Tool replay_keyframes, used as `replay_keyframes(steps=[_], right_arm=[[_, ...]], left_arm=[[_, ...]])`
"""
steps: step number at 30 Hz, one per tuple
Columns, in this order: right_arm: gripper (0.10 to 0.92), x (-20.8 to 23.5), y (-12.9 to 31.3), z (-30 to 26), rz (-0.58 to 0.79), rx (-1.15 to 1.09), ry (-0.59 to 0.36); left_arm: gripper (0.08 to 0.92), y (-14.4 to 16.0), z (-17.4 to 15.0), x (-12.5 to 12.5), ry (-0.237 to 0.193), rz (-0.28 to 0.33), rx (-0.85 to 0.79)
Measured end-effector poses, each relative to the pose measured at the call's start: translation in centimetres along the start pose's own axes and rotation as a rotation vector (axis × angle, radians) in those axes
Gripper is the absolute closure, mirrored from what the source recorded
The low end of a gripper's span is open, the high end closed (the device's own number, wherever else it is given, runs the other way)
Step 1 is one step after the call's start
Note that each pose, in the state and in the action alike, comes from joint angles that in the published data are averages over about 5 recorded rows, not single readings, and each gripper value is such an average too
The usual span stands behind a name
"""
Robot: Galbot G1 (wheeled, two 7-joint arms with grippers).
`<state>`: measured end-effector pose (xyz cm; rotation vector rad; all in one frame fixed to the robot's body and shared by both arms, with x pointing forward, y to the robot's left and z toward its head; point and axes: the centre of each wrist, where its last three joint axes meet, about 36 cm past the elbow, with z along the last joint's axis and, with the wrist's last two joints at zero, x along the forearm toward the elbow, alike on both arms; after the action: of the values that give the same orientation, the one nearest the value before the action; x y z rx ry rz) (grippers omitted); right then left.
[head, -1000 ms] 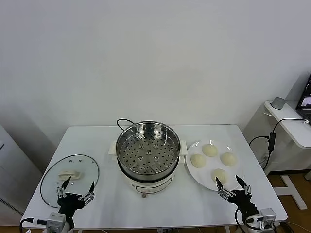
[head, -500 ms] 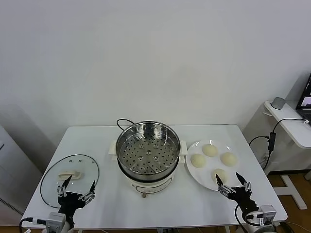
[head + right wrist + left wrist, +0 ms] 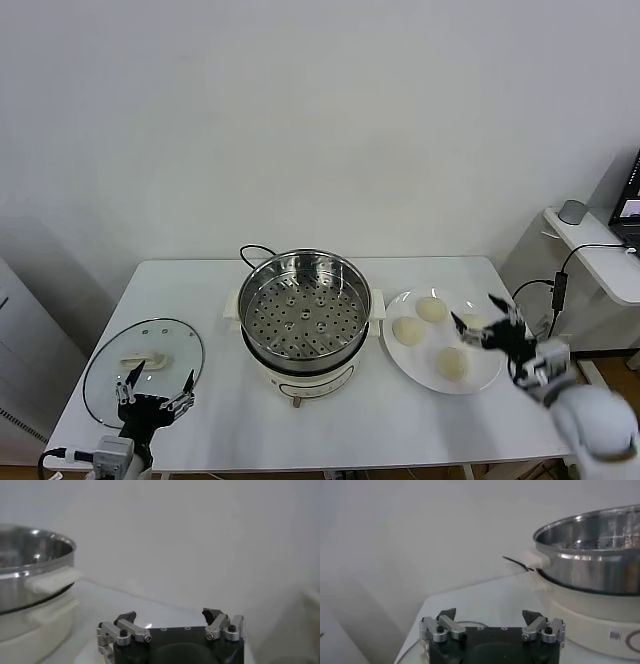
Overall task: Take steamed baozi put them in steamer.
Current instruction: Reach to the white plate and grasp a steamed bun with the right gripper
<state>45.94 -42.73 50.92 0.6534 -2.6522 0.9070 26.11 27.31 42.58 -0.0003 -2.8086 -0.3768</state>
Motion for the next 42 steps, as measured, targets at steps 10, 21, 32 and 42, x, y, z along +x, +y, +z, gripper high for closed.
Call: replay_keyframes(steps=[10,21,32,42], right_arm=[[0.2,-6.4,-8.8,-6.5,-0.339,0.512,0.173],[0.2,-14.1,-10.0,-6.8,-0.586,0.756,0.414],[0.2,-19.9,-7.3,-4.9,-0.714,0.782,0.499],[0.2,-22.9,-5.1,-4.2,-0.733,0.77,0.492]], left_arm=[[0.177,0.1,0.1,-0.3,0.003,-0.01,0.016],[0.177,0.4,0.6,0.0,0.021,-0.031,0.029],[0.177,0.5,1.0,0.1,0.035,-0.034,0.032],[0.177,0.4,1.2,0.0,0.04,-0.025,0.032]])
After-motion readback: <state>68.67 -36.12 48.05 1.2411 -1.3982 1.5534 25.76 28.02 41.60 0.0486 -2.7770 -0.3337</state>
